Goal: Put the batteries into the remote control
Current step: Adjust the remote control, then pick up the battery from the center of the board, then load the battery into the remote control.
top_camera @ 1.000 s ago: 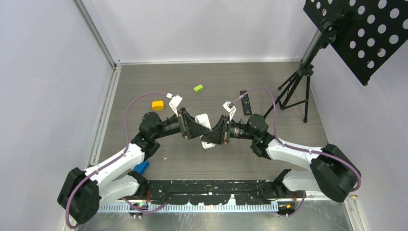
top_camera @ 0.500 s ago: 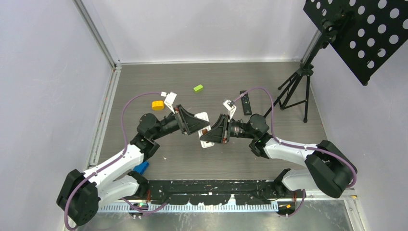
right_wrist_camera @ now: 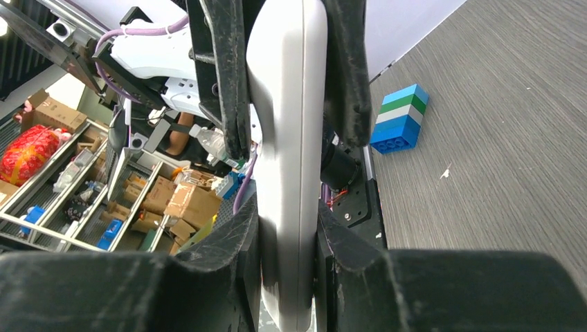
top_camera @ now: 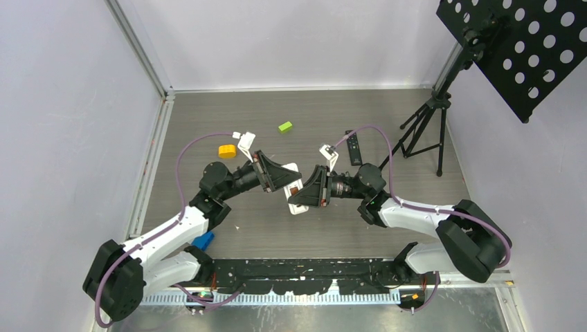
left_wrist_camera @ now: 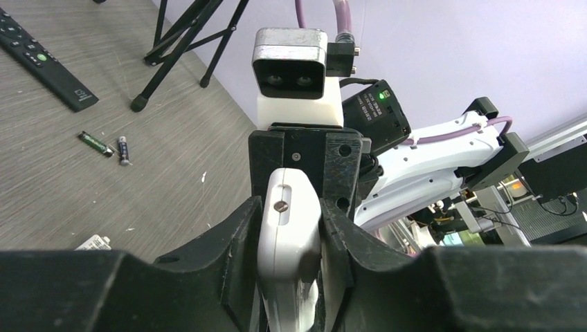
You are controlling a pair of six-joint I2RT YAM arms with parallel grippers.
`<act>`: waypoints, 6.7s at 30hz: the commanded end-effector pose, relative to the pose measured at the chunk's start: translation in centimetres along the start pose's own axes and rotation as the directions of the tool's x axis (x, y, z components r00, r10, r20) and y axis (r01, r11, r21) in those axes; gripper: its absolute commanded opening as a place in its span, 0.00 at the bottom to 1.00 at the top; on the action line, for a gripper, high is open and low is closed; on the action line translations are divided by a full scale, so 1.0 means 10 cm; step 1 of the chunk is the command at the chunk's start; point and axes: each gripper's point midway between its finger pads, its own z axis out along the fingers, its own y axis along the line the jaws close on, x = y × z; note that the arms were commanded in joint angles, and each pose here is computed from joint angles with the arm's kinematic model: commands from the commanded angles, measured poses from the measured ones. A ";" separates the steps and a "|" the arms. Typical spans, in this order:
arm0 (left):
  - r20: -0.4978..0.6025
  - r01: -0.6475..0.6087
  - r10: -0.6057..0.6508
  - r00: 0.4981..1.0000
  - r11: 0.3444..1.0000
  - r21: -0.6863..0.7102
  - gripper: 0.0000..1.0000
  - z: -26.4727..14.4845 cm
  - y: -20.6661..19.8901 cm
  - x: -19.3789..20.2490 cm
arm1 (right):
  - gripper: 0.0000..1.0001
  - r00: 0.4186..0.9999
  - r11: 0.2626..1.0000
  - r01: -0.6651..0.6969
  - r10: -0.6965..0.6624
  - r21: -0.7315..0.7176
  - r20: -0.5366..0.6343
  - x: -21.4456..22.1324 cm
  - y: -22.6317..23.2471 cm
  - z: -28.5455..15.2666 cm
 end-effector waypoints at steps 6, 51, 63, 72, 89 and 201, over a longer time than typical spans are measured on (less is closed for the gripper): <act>0.019 -0.114 0.116 0.993 0.992 -0.061 0.00 -0.06 0.16 -0.06 | 0.59 0.999 0.999 0.038 -0.037 -0.015 0.037 -0.12 0.08 -0.02; -0.129 -0.283 0.259 0.957 0.934 -0.220 0.00 -0.29 0.81 0.32 | 0.43 0.991 -0.341 -0.132 -0.025 0.931 0.131 -0.39 -2.48 -2.60; -0.122 -0.276 0.253 0.960 0.932 -0.235 0.00 -0.30 0.80 0.30 | 0.32 0.977 -0.317 -0.180 0.054 0.931 0.208 -0.17 -2.60 -2.53; -0.118 -0.254 0.231 0.966 0.932 -0.260 0.00 -0.26 0.87 0.28 | 0.10 0.970 -0.329 -0.179 0.100 0.927 0.223 0.00 -2.63 -2.55; 0.010 0.094 -0.097 0.995 0.936 -0.340 0.00 -0.07 0.94 0.19 | 0.04 0.920 0.278 0.017 -0.380 0.961 0.094 -0.83 -1.09 -1.05; 0.339 0.317 -0.163 0.927 0.823 -0.471 0.00 -0.08 1.25 -0.62 | 0.83 0.604 0.692 -0.690 0.390 0.213 0.695 -0.73 -0.87 -0.03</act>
